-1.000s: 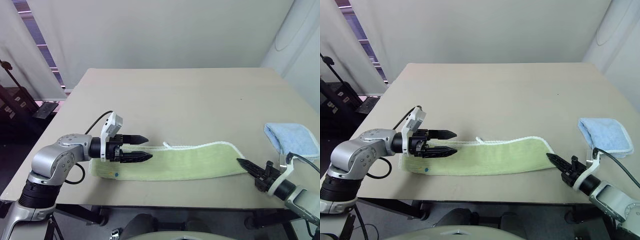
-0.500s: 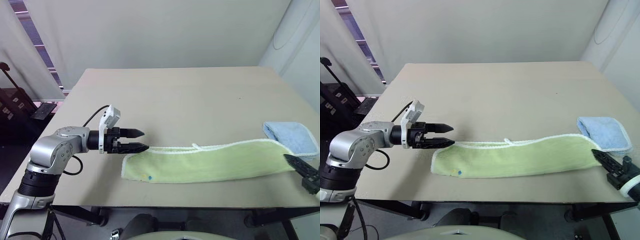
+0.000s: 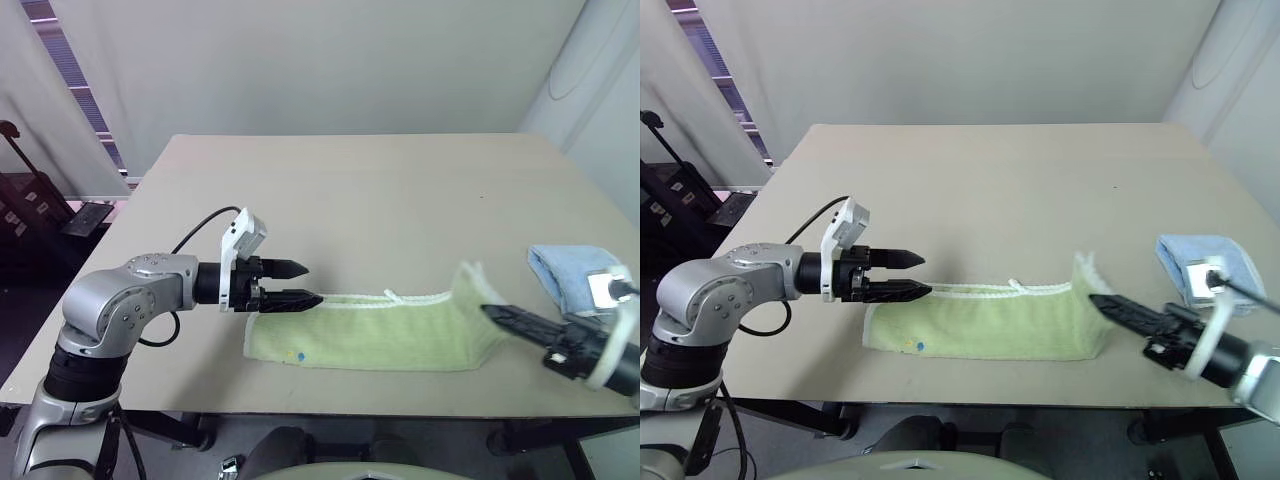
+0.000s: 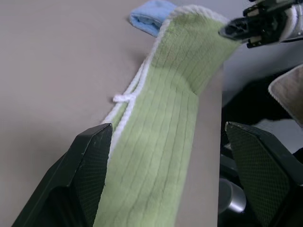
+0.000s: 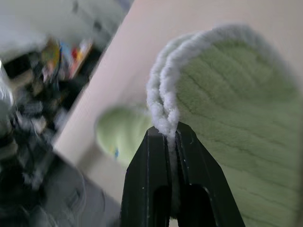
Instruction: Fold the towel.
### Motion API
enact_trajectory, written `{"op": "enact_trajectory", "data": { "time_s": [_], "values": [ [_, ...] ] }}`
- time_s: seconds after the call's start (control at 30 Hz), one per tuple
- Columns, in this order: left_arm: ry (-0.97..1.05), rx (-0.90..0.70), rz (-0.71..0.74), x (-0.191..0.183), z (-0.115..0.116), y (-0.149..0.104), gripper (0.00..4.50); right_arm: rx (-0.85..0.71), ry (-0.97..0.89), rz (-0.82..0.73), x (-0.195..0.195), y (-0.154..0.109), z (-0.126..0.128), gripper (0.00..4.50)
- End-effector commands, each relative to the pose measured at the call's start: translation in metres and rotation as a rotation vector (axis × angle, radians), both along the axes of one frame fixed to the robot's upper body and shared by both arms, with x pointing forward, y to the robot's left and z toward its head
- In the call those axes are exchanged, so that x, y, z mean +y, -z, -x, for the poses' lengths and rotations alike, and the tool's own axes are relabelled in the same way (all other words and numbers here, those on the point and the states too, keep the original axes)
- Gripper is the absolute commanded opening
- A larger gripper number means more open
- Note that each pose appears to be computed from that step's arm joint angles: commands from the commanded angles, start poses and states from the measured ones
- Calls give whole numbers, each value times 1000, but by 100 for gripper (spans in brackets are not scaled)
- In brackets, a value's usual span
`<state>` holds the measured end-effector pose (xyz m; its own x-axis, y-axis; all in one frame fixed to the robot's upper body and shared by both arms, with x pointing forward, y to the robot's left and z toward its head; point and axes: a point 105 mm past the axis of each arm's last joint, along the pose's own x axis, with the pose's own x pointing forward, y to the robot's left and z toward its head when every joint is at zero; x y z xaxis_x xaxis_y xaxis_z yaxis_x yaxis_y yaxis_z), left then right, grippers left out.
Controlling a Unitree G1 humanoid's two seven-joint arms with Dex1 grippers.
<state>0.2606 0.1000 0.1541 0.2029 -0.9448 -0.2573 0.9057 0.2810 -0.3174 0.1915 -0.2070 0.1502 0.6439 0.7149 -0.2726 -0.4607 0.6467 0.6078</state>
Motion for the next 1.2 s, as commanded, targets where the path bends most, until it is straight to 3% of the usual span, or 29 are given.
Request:
{"op": "enact_trajectory", "data": {
  "time_s": [0.03, 0.2, 0.47, 0.57, 0.6, 0.73, 0.77, 0.8, 0.83, 0.93, 1.07, 1.13, 1.2],
  "values": [
    [-14, -48, 9, 9, -5, -4, 404, -45, -52, 11, 19, 4, -4, 5],
    [-26, -51, 11, 25, -18, 10, 404, -80, -86, 18, 43, 18, -17, 5],
    [-44, -103, 6, 50, -27, 28, 404, 87, -145, 74, 65, 77, -17, 5],
    [-40, -117, 11, 53, -28, 31, 404, 87, -127, 95, 64, 85, -24, 5],
    [-38, -122, 19, 53, -28, 30, 404, 90, -132, 98, 64, 86, -23, 55],
    [-27, -117, 34, 59, -31, 31, 404, 91, -126, 87, 64, 87, -19, 186],
    [-26, -125, 36, 61, -33, 31, 404, 68, -118, 68, 63, 81, -20, 220],
    [-37, -131, 44, 62, -37, 30, 441, 36, -109, 47, 62, 74, -21, 257],
    [-46, -134, 60, 64, -41, 28, 450, -10, -109, 32, 62, 64, -22, 295],
    [-82, -142, 113, 71, -51, 23, 450, -168, -132, -2, 60, 33, -15, 400],
    [-67, -138, 177, 73, -56, 19, 450, -230, -37, -53, 38, 12, -19, 400],
    [-29, -153, 207, 68, -55, 15, 412, -298, -17, 15, 30, 5, -21, 403],
    [-1, -166, 240, 62, -56, 10, 352, -345, 10, 62, 23, 2, -23, 338]
  ]
}}
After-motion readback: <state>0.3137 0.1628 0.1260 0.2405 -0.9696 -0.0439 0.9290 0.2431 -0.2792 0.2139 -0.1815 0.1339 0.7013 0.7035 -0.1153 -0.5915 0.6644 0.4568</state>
